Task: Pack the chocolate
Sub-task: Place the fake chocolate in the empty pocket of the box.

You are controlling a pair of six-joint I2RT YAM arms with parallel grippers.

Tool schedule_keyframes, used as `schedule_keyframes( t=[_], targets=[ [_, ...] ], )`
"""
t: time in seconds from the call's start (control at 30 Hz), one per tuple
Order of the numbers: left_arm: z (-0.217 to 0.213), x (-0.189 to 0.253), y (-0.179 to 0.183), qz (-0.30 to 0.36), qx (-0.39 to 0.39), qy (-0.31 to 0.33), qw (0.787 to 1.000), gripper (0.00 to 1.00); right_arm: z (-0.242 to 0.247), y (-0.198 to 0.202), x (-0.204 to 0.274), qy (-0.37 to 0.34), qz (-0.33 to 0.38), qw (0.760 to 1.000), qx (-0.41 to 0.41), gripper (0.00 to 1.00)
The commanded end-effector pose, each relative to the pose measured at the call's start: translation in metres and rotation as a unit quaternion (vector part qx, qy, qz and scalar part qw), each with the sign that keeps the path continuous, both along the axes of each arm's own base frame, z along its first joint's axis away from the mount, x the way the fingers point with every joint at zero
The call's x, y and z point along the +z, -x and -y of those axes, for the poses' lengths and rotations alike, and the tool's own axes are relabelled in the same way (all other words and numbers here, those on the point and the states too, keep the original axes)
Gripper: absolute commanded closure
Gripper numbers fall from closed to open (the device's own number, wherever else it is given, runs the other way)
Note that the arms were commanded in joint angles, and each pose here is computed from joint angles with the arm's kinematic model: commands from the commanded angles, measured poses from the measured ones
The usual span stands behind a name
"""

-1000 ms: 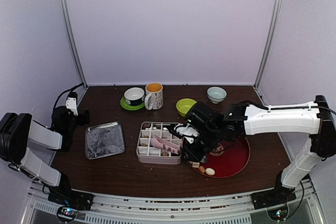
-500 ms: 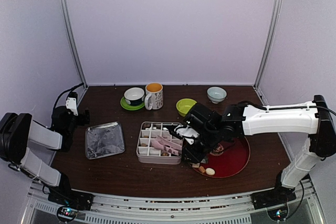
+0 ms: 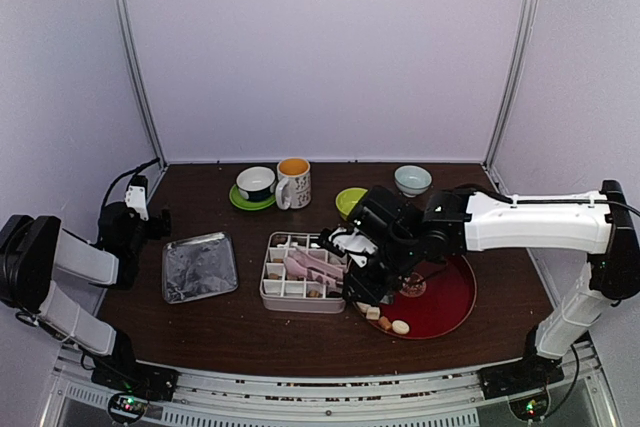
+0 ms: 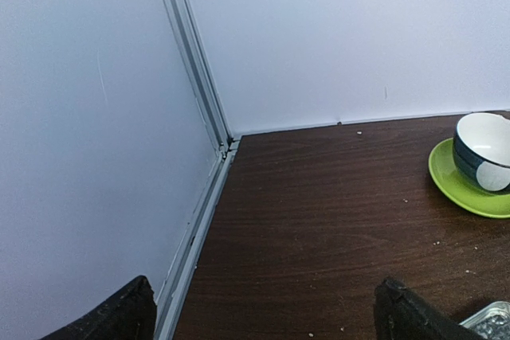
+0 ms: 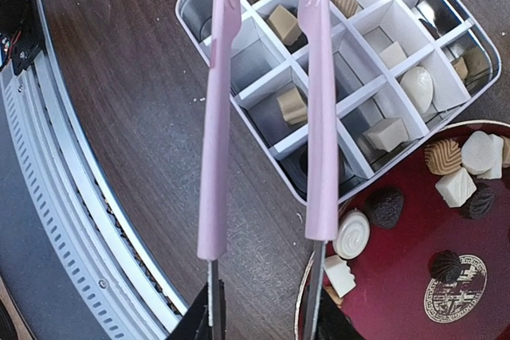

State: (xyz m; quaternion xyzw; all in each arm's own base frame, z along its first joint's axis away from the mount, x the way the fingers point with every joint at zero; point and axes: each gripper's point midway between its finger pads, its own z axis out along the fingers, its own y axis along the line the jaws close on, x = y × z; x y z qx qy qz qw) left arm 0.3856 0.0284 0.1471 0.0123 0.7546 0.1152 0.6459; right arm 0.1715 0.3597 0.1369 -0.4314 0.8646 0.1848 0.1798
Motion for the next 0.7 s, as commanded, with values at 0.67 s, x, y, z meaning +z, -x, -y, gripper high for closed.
schedule_keyframes(
  t=[0.67],
  targets=[
    [-0.002,0.018,-0.003,0.034,-0.001,-0.005,0.999,0.02,-0.012,-0.006,0.009,0.009,-0.088,0.996,-0.032,0.69]
  ],
)
